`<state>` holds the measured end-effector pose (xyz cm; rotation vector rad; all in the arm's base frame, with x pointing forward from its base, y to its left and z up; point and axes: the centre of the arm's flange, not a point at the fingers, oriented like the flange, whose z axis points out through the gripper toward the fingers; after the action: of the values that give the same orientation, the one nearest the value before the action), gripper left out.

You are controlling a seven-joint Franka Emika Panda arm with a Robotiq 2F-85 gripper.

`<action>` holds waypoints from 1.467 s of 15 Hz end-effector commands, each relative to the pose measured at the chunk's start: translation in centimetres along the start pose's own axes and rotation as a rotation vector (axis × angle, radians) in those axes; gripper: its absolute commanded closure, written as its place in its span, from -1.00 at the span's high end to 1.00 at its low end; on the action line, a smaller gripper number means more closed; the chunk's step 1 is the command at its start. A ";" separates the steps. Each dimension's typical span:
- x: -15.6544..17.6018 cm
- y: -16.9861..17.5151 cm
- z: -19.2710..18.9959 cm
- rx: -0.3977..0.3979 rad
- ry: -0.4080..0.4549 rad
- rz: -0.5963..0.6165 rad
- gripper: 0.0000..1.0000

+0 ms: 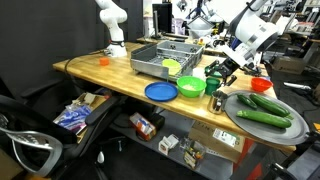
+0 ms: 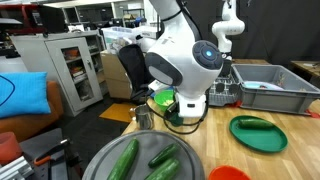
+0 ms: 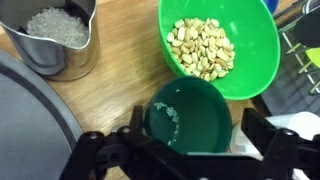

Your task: Pick up the green cup from the table and pour its contents in the silver cup.

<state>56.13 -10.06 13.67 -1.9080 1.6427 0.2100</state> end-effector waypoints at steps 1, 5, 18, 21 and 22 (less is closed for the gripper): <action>-1.7 0.5 -1.8 0.038 0.010 -0.038 1.00; -3.3 0.5 -3.8 0.057 0.020 -0.068 1.00; -10.4 1.7 -6.0 0.025 0.037 -0.167 1.00; -10.4 2.0 -6.4 0.027 0.046 -0.171 1.00; -10.4 2.1 -6.3 0.027 0.047 -0.172 1.00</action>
<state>50.24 -4.75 23.18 -2.0346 1.4933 0.0737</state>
